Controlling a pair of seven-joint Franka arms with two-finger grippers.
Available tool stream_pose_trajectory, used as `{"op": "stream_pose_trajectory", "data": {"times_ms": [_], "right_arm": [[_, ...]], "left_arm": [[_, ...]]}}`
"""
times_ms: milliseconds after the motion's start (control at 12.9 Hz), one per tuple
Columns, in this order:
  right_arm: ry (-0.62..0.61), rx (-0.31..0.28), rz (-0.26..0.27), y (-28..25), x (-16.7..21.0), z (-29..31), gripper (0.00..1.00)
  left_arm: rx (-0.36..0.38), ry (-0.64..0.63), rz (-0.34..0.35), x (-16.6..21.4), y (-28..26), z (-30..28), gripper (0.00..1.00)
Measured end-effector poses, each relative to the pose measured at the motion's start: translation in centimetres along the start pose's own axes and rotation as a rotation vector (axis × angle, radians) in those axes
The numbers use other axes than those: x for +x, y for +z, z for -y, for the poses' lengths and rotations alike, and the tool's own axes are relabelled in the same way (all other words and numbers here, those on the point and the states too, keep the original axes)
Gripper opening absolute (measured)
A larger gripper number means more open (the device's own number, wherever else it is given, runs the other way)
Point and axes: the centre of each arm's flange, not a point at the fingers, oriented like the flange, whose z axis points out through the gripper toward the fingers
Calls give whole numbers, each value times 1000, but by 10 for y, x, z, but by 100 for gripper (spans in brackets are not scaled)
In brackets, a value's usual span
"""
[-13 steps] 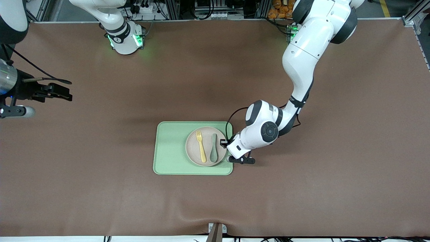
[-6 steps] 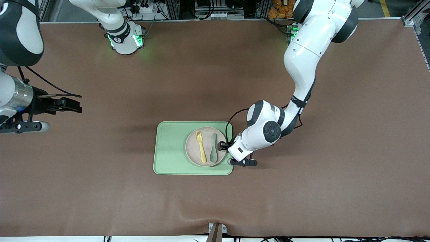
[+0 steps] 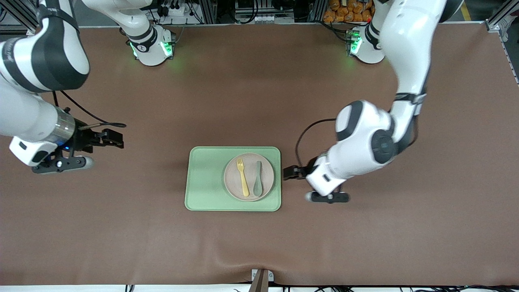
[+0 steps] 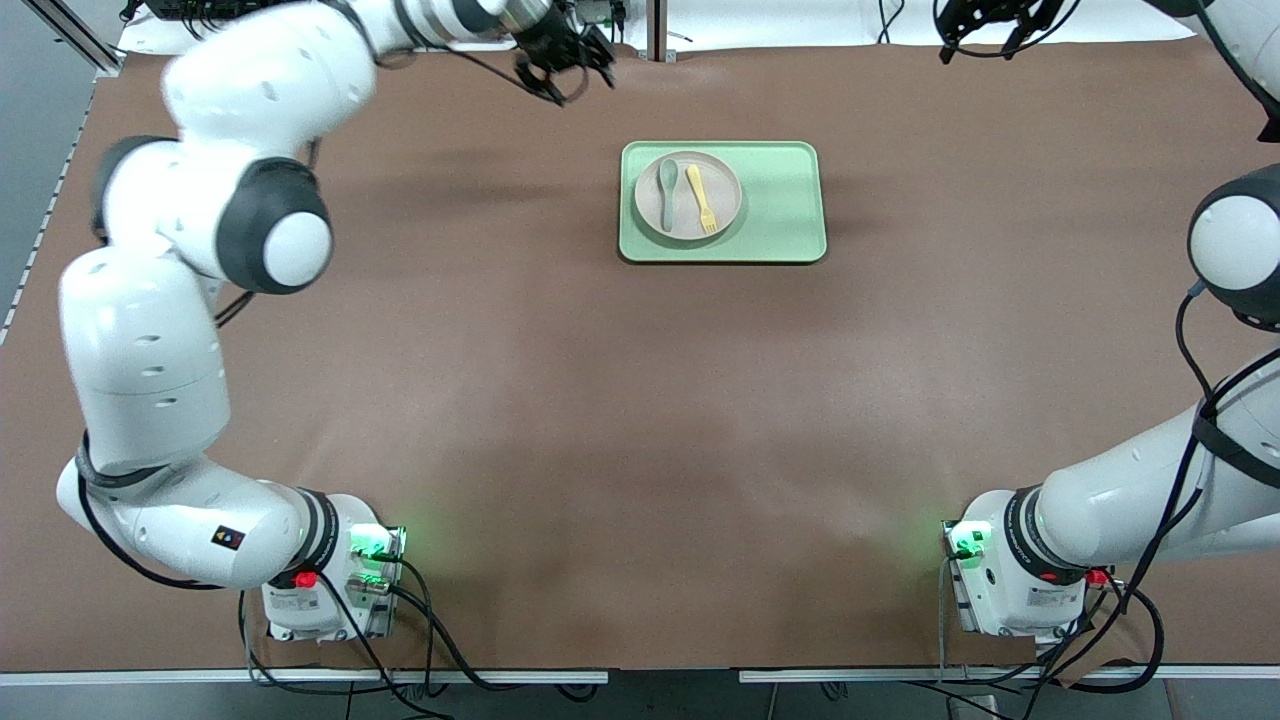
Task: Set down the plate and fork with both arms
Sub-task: 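Release the plate and raise the left gripper back toward rest, then reach the right gripper over the plate and grasp the yellow fork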
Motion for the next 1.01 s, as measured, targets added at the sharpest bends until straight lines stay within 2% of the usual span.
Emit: {"op": "stream_pose_trajectory", "data": {"times_ms": [233, 466, 777, 1010], "right_arm": [[17, 56, -28, 23, 17, 31, 100], [61, 67, -67, 51, 31, 88, 100], [11, 69, -82, 110, 46, 146, 100], [19, 30, -87, 139, 51, 172, 100]], "left_arm": [[149, 7, 18, -17, -98, 35, 100], [229, -8, 1, -42, -173, 54, 100], [365, -3, 11, -67, -225, 80, 100], [401, 4, 8, -80, -248, 87, 100]]}}
